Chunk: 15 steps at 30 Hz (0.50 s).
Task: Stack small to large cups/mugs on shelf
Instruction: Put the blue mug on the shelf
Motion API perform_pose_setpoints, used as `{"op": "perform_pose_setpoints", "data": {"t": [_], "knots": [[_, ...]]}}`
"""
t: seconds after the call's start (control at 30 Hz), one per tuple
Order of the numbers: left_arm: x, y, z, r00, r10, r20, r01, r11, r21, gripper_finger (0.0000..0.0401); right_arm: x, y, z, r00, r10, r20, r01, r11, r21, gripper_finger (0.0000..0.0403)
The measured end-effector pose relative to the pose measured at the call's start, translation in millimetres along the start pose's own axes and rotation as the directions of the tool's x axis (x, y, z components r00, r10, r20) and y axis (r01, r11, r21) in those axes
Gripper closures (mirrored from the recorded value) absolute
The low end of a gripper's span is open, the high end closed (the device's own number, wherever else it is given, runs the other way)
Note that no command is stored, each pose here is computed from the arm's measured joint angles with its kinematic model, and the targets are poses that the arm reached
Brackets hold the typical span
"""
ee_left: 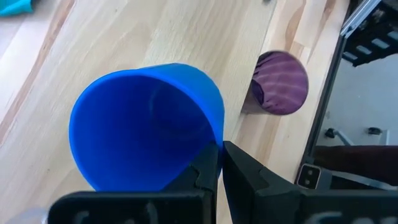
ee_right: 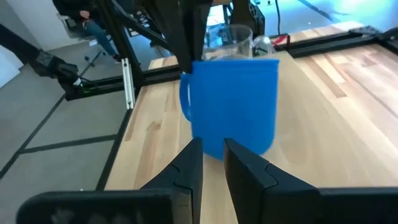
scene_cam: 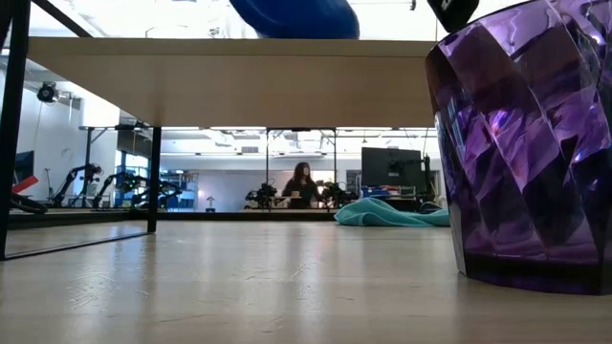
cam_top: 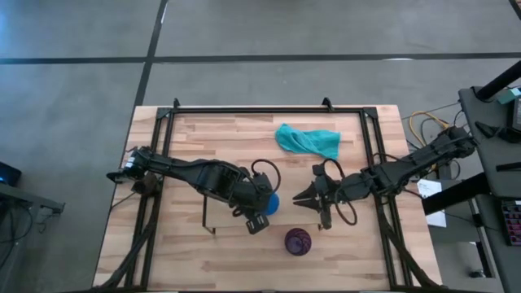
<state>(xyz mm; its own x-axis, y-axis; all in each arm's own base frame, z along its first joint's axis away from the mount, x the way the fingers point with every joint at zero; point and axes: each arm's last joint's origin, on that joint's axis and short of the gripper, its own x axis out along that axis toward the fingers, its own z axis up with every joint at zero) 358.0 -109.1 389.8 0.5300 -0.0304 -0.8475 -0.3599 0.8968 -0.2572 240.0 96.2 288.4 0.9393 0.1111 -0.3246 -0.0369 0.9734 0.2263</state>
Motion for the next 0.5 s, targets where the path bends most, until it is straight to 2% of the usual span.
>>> {"op": "perform_pose_setpoints", "data": {"t": [0.2,0.5], "knots": [[0.3,0.8,2.1,1.0,-0.004,0.01,0.004,1.0,-0.005,0.0401,18.9,5.4,-4.3,0.998,0.051,0.022,-0.051,0.999,0.011,0.0344],[0.5,1.0,1.8,1.0,-0.001,0.008,0.001,1.0,-0.011,0.0401,46.5,4.2,-19.6,1.0,0.029,-0.008,-0.029,1.0,0.006,0.0344]]}}
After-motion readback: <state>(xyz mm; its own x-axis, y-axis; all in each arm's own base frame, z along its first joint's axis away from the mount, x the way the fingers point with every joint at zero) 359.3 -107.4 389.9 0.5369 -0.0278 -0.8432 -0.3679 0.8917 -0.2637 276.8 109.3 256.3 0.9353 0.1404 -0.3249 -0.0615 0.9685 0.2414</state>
